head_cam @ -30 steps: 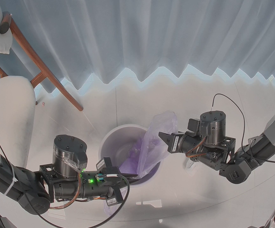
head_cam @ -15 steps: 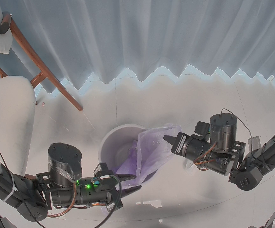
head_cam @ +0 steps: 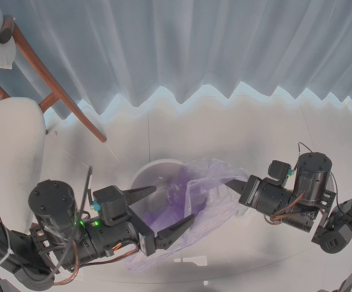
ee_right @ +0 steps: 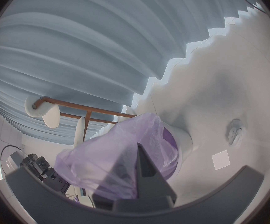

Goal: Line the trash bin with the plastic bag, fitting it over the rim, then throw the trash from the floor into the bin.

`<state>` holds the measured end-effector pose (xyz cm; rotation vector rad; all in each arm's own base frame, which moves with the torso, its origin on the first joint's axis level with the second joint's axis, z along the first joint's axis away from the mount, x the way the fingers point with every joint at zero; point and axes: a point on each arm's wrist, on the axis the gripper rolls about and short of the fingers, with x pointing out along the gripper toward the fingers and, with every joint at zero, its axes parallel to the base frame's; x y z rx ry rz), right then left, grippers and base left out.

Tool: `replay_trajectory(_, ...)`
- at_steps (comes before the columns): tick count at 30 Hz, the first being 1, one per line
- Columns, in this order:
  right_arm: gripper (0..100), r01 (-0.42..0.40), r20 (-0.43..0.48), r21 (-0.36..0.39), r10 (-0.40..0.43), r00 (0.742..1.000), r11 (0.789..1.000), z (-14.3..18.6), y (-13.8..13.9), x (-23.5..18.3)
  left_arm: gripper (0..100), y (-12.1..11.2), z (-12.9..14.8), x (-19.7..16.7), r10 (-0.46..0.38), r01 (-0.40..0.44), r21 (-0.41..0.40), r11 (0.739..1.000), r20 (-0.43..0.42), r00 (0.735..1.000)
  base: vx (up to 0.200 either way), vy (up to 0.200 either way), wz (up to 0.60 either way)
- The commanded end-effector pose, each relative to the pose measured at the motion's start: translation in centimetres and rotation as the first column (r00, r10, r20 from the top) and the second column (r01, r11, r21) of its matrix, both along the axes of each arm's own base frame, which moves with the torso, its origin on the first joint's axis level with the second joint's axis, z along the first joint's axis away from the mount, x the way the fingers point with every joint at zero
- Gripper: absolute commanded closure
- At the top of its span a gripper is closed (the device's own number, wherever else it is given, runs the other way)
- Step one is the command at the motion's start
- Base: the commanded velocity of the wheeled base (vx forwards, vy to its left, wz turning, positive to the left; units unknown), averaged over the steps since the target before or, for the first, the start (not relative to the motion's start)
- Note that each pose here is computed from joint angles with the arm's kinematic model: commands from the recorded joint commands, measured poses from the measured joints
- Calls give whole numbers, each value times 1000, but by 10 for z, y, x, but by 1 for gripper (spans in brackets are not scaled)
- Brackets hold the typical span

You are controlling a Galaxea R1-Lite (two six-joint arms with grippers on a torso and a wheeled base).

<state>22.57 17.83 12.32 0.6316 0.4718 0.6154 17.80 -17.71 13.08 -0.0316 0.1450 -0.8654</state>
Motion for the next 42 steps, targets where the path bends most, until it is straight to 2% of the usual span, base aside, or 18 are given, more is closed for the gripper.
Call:
replay_trajectory(1,100,-1,-17,-11,1,1000,1000,-6,-4,-1,0,22,-18,-14,37,-36,19,999,-49,998,0,0,0)
replay_trajectory(3,100,-1,-16,-10,1,1000,1000,-6,-3,-1,0,26,-22,-14,49,-47,27,999,-61,997,0,0,0)
replay_trajectory(4,100,-1,-20,-8,1,1000,1000,-7,-2,1,0,33,-30,-7,80,-77,48,996,-83,993,0,0,0)
replay_trajectory(9,100,4,1,-6,-4,1000,1000,-19,3,9,0,42,-38,-1,69,-64,76,995,-59,996,0,0,0)
replay_trajectory(11,100,24,25,6,-24,999,1000,-26,0,16,0,48,-49,-6,70,-61,112,992,-73,995,0,0,0)
replay_trajectory(15,100,37,29,4,-37,999,999,-36,0,21,0,54,-60,-15,10,1,171,985,-64,998,0,0,0)
replay_trajectory(19,100,42,51,16,-43,998,999,-29,-2,19,0,57,-61,-13,-26,30,210,977,-23,999,0,0,0)
replay_trajectory(22,100,44,69,19,-45,997,999,-24,-3,17,0,57,-61,-14,-49,53,215,975,-23,999,0,0,0)
replay_trajectory(32,100,56,122,21,-58,991,998,-10,-6,13,0,66,-71,-12,-78,95,287,953,-71,994,0,0,0)
replay_trajectory(36,100,54,126,25,-57,990,998,-9,-6,13,0,70,-74,-11,-60,85,304,949,-92,994,0,0,0)
replay_trajectory(42,100,54,128,26,-57,990,998,-9,-6,13,0,69,-93,-3,-40,91,342,935,-154,987,0,0,0)
